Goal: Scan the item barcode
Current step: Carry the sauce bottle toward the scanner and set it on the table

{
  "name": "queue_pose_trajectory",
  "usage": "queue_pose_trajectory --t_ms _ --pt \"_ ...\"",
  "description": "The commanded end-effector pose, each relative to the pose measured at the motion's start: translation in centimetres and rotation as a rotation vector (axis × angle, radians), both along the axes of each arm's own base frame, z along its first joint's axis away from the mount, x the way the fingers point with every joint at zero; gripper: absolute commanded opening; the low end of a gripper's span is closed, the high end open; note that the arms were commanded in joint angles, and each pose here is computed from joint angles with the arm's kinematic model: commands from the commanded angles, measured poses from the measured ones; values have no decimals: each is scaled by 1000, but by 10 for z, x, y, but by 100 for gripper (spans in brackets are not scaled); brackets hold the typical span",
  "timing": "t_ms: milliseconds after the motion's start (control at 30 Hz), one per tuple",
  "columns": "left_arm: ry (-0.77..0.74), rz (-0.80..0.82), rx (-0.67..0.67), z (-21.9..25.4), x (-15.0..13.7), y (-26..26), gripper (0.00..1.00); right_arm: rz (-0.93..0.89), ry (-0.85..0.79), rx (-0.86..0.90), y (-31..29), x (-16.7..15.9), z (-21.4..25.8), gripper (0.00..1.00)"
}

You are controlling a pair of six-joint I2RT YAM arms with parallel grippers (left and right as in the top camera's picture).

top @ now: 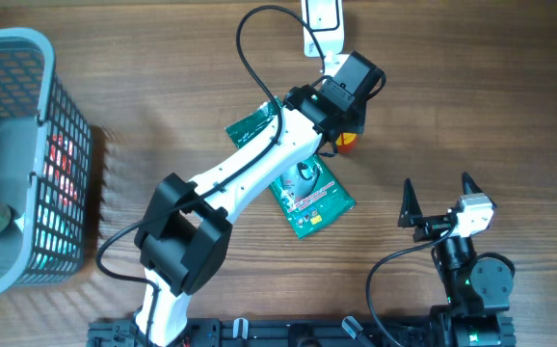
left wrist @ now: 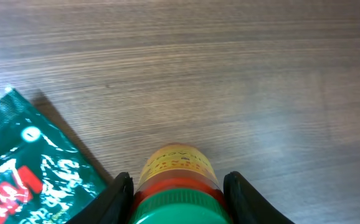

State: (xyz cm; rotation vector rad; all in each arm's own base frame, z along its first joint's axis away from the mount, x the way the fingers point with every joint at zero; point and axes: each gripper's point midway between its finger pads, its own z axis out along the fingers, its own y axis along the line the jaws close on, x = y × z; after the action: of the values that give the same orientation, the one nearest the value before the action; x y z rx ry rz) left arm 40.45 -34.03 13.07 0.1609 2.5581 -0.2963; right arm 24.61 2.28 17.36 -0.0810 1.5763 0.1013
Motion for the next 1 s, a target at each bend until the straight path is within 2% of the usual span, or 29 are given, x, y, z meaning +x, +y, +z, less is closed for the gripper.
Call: queue_pose_trajectory --t_ms 0,133,233,500,667,800,967 --pt "-15 48 41 1 3 11 30 -3 -11 -10 -1 0 2 100" --pt "19 157 49 -7 -3 20 31 -3 -11 -9 -1 0 2 100" --pt "32 161 42 -10 -11 13 35 -3 -11 -10 -1 0 2 100" --pt "69 168 59 -28 -32 7 36 -3 -11 -10 -1 0 2 100" --pt "104 269 194 -41 -45 43 35 -3 -11 -9 -1 0 2 100" --pt "161 269 291 -46 -61 63 36 -3 -11 -10 -1 0 2 100" --pt "165 268 293 -46 -62 63 42 -3 -11 -9 -1 0 2 100"
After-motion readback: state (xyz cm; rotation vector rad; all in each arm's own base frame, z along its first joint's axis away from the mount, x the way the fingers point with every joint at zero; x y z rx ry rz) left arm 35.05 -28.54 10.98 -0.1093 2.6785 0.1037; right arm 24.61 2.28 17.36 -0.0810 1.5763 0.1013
